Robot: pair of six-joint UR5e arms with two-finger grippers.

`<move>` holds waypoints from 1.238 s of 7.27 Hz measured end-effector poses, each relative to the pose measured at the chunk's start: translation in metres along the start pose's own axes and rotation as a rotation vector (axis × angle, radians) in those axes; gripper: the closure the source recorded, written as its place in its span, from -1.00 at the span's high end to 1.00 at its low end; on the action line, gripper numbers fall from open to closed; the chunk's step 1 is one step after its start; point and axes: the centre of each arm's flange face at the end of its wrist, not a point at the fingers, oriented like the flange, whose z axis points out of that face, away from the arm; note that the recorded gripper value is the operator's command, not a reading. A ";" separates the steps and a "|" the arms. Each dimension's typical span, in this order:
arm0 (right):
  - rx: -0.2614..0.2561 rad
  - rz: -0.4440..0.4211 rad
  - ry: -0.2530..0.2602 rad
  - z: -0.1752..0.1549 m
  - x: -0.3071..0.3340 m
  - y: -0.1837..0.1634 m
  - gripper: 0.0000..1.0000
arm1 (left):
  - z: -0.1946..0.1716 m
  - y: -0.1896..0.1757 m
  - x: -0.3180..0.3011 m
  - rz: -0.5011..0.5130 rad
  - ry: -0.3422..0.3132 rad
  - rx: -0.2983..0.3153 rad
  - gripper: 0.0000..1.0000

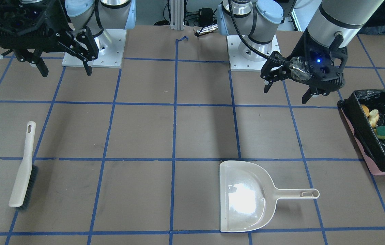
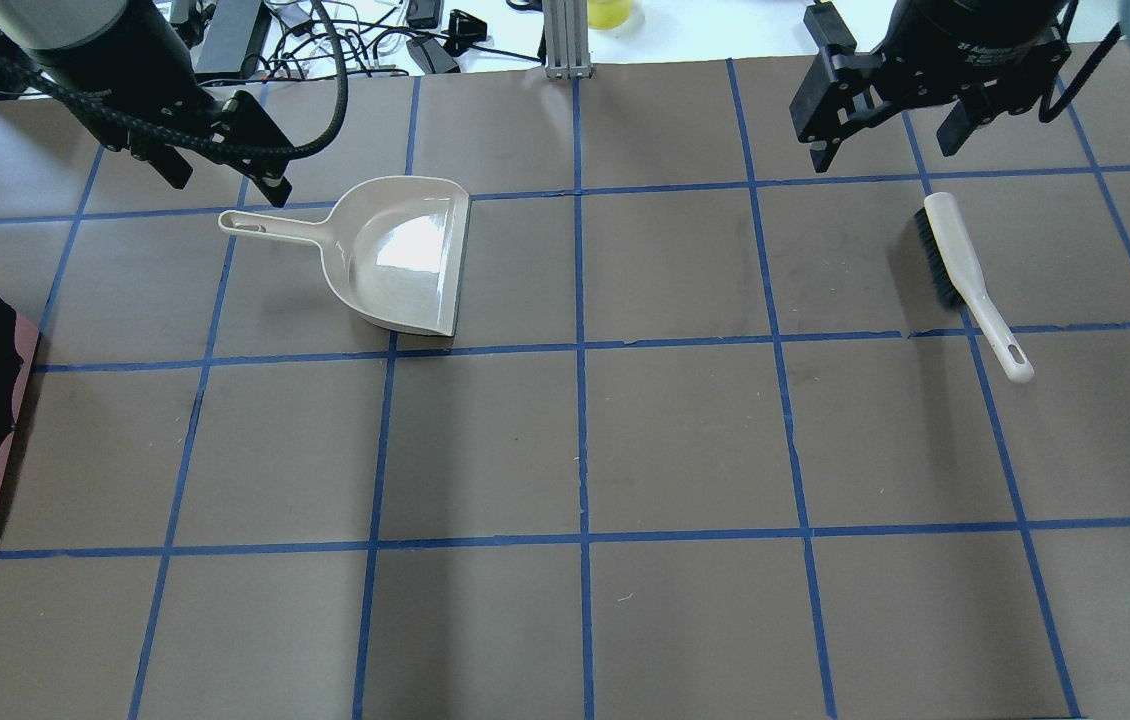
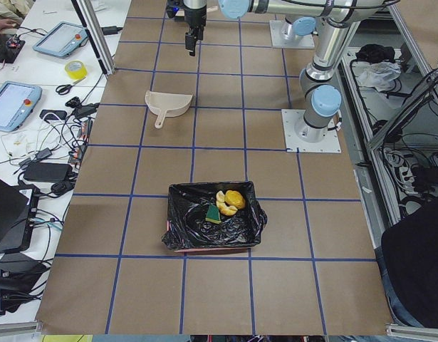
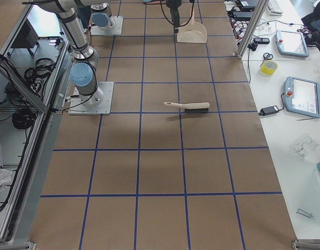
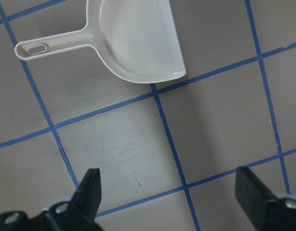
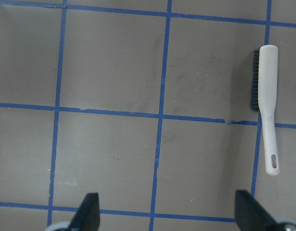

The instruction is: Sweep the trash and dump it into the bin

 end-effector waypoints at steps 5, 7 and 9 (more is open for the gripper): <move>-0.001 -0.003 0.000 0.000 -0.001 0.000 1.00 | -0.007 0.021 0.006 -0.162 -0.001 0.013 1.00; -0.001 -0.001 0.001 0.001 -0.001 0.000 1.00 | -0.002 0.026 0.008 -0.176 0.000 0.008 1.00; -0.003 -0.001 0.001 0.001 -0.001 0.000 1.00 | 0.001 0.031 0.009 -0.178 0.000 0.004 1.00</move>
